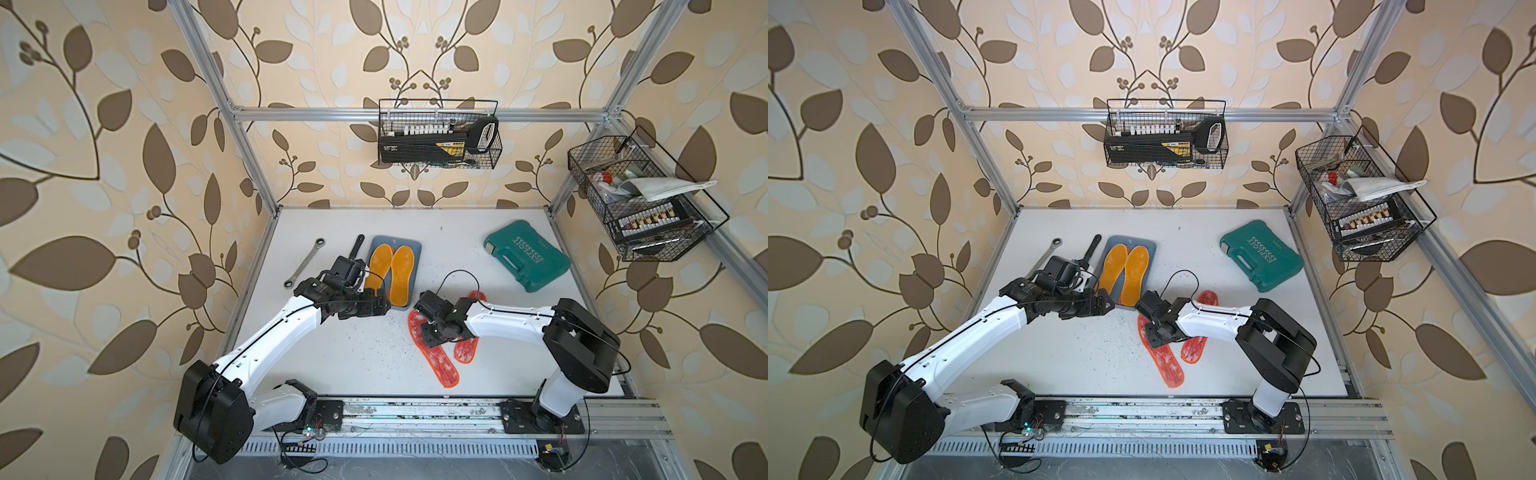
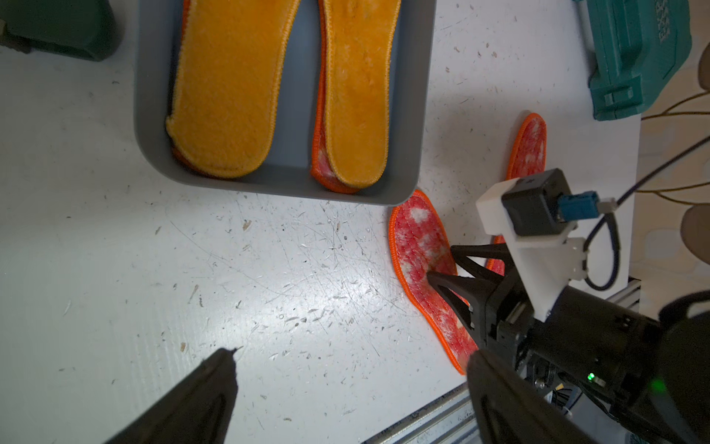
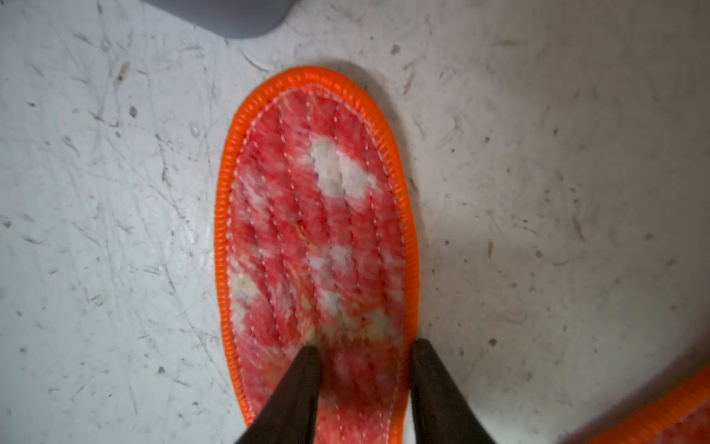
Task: Put the insoles into the storage box
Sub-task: Pick up the insole from the center of the board, then place the insole in the storage box.
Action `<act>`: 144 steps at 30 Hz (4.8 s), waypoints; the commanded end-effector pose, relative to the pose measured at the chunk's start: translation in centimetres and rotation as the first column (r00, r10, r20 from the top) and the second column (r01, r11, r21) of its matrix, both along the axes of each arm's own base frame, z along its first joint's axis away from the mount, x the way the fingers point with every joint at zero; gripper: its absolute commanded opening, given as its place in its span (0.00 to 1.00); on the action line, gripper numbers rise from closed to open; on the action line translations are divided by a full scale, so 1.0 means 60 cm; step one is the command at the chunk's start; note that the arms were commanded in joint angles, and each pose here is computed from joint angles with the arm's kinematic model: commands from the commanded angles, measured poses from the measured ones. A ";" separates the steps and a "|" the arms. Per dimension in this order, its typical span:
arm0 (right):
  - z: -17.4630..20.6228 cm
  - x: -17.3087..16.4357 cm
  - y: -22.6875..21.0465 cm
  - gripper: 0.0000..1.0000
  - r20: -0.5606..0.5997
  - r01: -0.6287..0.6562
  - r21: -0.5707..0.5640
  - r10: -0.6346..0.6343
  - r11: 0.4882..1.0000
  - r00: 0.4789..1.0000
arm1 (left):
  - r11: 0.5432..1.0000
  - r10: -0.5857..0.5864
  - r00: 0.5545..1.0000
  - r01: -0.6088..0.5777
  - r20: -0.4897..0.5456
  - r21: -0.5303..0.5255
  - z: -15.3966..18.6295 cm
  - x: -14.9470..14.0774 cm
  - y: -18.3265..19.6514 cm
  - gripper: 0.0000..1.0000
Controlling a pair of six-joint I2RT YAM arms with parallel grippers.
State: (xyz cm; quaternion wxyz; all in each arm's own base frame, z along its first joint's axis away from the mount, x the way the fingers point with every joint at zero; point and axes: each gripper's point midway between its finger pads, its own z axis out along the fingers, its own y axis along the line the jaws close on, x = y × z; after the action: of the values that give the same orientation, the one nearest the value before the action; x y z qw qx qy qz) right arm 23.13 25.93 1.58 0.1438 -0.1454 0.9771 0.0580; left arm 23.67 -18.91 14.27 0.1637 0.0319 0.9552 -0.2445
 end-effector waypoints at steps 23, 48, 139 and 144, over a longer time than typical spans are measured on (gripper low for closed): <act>0.203 0.025 -0.006 0.00 0.144 0.265 0.437 -0.358 0.860 0.923 | 0.954 0.062 0.997 -0.042 0.056 -0.297 0.043 -0.033 -0.078 0.85; 0.307 0.043 0.004 0.15 0.092 0.222 0.697 -0.391 0.682 0.916 | 0.883 -0.207 0.954 0.277 0.215 -0.378 0.125 -0.040 -0.191 0.00; 0.088 0.375 0.233 0.41 -0.173 0.419 0.723 -0.443 0.549 0.880 | 0.983 0.158 0.973 -0.140 0.171 -0.115 0.114 0.100 0.063 0.99; 0.137 0.366 0.215 0.56 -0.136 0.407 0.727 -0.464 0.554 0.875 | 0.984 0.155 0.974 -0.136 0.164 -0.117 0.112 0.103 0.061 0.99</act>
State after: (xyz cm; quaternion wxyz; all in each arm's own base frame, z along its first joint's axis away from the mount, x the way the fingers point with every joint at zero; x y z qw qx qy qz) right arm 45.51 39.87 7.56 0.2141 0.1694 0.8665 0.4179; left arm 29.50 -14.94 20.77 0.2621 -0.0318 0.9272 -0.2656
